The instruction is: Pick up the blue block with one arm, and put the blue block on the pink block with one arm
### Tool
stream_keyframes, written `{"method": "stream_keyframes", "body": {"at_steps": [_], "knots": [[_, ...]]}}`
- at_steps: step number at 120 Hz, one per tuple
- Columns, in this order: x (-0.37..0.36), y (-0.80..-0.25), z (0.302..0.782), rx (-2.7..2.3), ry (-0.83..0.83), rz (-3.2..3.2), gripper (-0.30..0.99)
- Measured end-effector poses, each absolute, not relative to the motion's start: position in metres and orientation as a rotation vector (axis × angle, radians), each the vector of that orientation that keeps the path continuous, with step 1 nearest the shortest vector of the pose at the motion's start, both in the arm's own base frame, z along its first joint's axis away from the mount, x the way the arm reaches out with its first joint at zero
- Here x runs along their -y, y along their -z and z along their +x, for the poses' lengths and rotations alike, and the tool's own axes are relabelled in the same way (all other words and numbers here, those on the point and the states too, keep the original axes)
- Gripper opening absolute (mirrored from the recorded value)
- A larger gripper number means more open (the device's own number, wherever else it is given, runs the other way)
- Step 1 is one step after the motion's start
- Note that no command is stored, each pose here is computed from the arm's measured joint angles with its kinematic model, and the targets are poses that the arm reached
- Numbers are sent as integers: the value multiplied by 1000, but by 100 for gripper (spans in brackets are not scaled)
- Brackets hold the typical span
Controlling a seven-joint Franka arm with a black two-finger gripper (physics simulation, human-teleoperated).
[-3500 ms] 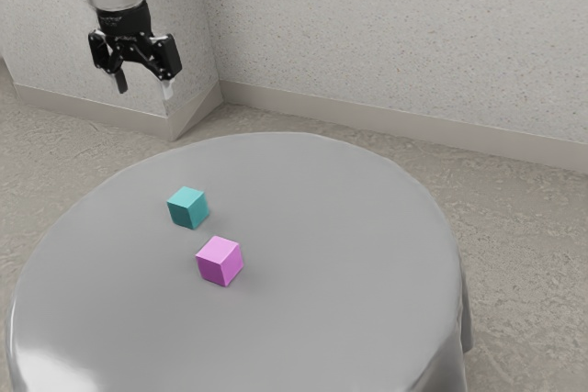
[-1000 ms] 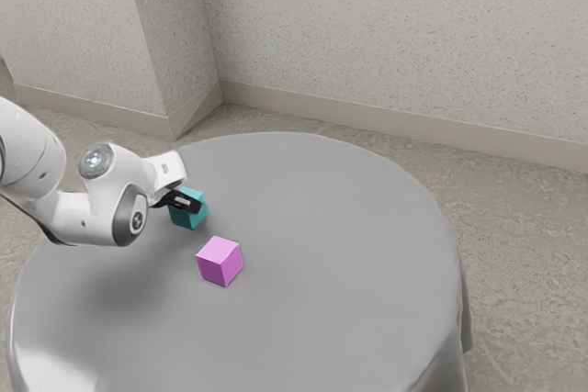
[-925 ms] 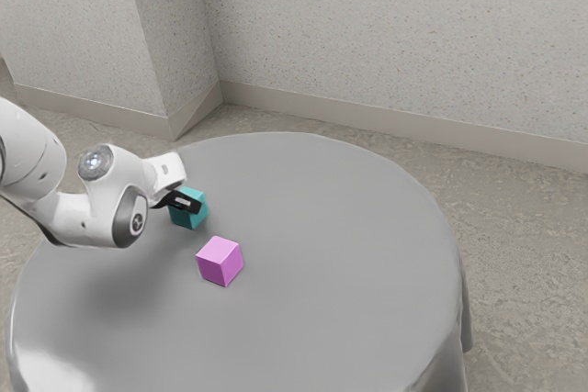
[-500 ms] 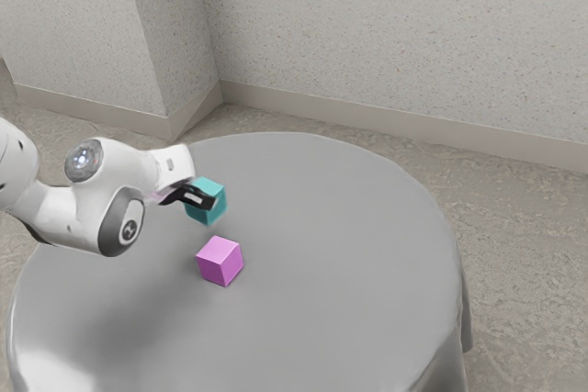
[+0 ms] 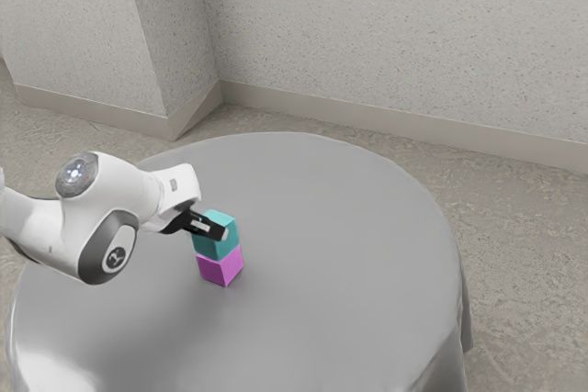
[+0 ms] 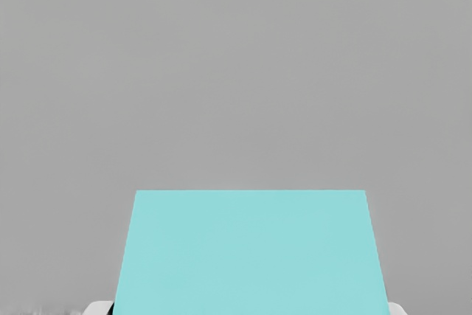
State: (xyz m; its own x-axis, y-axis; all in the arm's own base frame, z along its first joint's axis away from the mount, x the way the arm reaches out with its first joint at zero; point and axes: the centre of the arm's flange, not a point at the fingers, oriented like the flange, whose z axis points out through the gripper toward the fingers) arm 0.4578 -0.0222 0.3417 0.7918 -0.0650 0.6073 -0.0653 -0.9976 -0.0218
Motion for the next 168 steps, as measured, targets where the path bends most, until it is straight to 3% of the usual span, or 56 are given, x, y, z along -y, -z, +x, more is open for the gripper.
{"method": "stream_keyframes", "body": {"at_steps": [55,83,109,126,152,168], "knots": [[15,-338,463,-60,-1016,2942,37],[15,-339,463,-86,-1017,2935,54],[7,-356,474,-101,-1073,2920,62],[-39,-464,538,-174,-1122,2925,64],[-103,-647,561,-292,-833,2940,66],[-96,-695,545,-225,-598,2973,66]]}}
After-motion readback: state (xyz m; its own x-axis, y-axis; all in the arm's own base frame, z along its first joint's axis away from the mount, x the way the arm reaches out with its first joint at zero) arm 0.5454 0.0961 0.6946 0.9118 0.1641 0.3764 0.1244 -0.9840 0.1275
